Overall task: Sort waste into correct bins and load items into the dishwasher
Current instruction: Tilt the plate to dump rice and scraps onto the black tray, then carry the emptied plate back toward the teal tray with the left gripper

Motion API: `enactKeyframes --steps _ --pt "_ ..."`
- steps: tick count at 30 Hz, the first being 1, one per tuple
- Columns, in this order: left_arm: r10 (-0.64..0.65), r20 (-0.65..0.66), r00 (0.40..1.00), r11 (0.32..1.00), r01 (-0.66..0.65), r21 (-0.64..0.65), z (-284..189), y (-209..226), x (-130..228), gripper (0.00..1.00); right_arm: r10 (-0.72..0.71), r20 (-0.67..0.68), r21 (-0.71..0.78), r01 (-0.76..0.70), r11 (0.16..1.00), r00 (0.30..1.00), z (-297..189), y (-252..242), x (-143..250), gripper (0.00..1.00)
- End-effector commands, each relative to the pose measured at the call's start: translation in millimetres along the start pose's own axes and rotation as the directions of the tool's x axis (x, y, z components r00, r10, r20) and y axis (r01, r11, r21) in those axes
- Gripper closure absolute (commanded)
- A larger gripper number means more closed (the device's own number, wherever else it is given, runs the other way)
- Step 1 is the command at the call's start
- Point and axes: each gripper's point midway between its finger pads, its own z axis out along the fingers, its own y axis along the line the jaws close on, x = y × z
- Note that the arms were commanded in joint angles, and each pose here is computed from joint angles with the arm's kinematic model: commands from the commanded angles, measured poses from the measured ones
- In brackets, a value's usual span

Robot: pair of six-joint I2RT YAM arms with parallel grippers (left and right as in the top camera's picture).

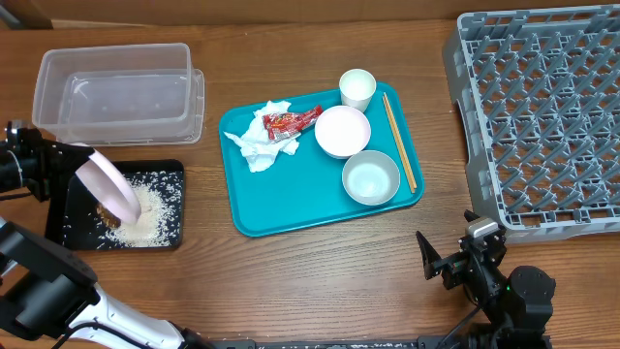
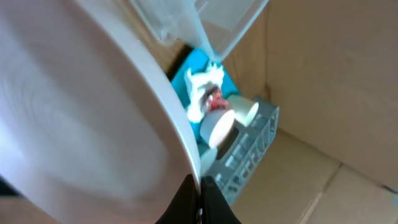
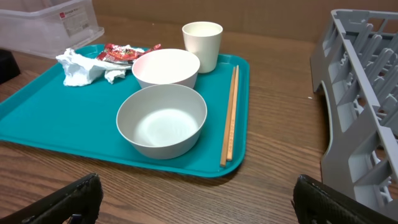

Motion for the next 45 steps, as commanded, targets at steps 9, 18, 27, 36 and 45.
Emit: enactKeyframes --steps 9,18,27,36,45 --pt "0.122 -0.026 0.992 0.977 -0.115 0.177 -1.0 -32.7 18.2 0.96 -0.007 0.004 -0.001 0.007 1.0 1.0 0.2 0.6 0.7 0.0" --pt "0.164 -0.077 0.983 0.975 -0.15 0.165 14.5 -38.7 34.2 0.96 -0.007 0.004 -0.001 0.007 1.0 1.0 0.2 0.6 0.7 0.0" --pt "0.296 -0.311 0.903 0.955 -0.287 0.076 86.2 -75.7 109.1 0.96 -0.007 0.004 -0.001 0.007 1.0 1.0 0.2 0.6 0.7 0.0" --pt "0.378 -0.506 0.775 0.913 -0.404 0.062 135.0 -99.8 198.3 0.96 -0.007 0.004 -0.001 0.007 1.0 1.0 0.2 0.6 0.7 0.0" --pt "0.454 -0.585 0.673 0.716 -0.666 -0.211 197.1 -69.2 244.6 0.96 -0.007 0.004 -0.001 0.007 1.0 1.0 0.2 0.6 0.7 0.0"
